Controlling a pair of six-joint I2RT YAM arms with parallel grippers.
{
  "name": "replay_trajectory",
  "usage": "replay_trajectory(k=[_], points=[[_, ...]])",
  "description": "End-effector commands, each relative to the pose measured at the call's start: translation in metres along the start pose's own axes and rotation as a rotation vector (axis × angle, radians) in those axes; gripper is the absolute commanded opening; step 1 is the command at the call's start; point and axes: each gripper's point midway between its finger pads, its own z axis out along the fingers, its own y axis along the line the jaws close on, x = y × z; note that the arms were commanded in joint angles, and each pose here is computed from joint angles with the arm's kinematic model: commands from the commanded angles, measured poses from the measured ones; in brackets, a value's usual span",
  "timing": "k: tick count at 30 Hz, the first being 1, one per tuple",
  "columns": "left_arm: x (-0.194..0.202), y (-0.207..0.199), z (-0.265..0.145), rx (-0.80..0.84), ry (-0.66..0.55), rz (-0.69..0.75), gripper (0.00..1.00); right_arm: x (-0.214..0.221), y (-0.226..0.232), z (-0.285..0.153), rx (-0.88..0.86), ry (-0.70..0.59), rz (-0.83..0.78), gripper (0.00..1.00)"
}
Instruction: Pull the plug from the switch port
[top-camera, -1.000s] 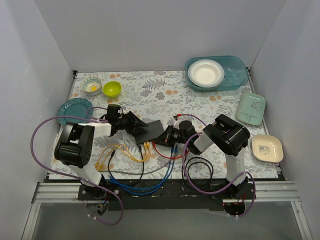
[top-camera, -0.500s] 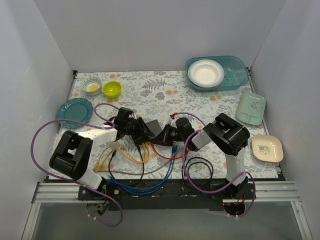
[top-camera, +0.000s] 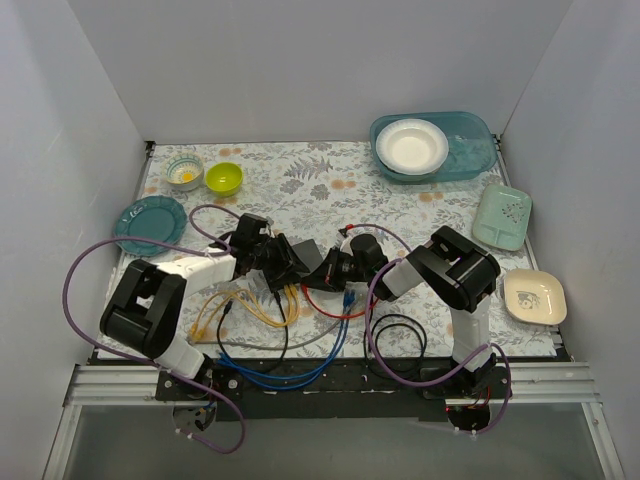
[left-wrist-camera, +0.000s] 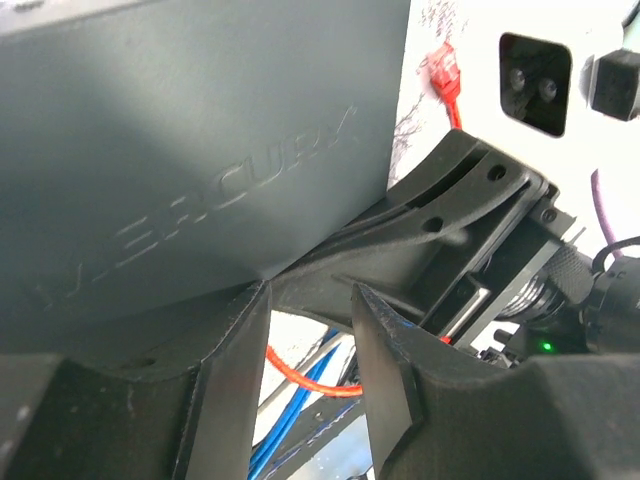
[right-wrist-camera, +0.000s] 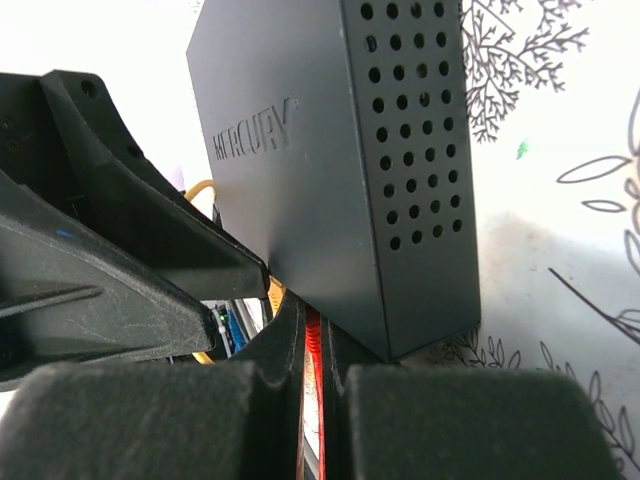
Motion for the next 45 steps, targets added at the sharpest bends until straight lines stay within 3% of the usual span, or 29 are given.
replay_trajectory(k=[1, 5, 12, 20, 28, 31, 33, 34, 37, 42, 45], points=[[0.004, 0.061, 0.012, -0.242, -0.017, -0.031, 0.39, 0.027, -0.057, -0.009, 0.214, 0.082, 0.022, 0.01], [-0.001, 0.068, 0.014, -0.286, -0.037, -0.048, 0.39, 0.033, -0.063, -0.016, 0.249, 0.110, 0.003, 0.01], [-0.004, 0.036, -0.010, -0.184, -0.080, -0.019, 0.40, 0.031, -0.064, -0.016, 0.246, 0.102, 0.012, 0.01], [0.006, 0.051, -0.018, -0.235, -0.103, -0.027, 0.40, 0.027, -0.068, -0.018, 0.300, 0.122, -0.047, 0.01], [-0.027, 0.038, -0.028, -0.181, -0.185, -0.077, 0.41, 0.011, -0.103, -0.086, 0.540, 0.006, -0.069, 0.01], [-0.044, 0.024, -0.036, -0.126, -0.218, -0.066, 0.42, 0.000, -0.094, -0.094, 0.525, -0.020, -0.140, 0.01], [-0.055, 0.011, -0.040, -0.071, -0.242, -0.051, 0.43, -0.008, -0.077, -0.090, 0.465, -0.032, -0.196, 0.13], [-0.059, 0.007, -0.042, -0.051, -0.245, -0.052, 0.43, -0.014, -0.063, -0.089, 0.429, -0.055, -0.220, 0.28], [-0.069, -0.007, -0.043, -0.005, -0.254, -0.041, 0.44, -0.029, -0.023, -0.081, 0.330, -0.106, -0.290, 0.42], [-0.068, -0.005, -0.033, -0.001, -0.208, -0.059, 0.44, -0.033, 0.030, -0.057, 0.227, -0.087, -0.381, 0.47], [-0.062, 0.005, -0.027, -0.007, -0.172, -0.089, 0.45, -0.019, 0.035, -0.041, 0.179, -0.026, -0.388, 0.47]])
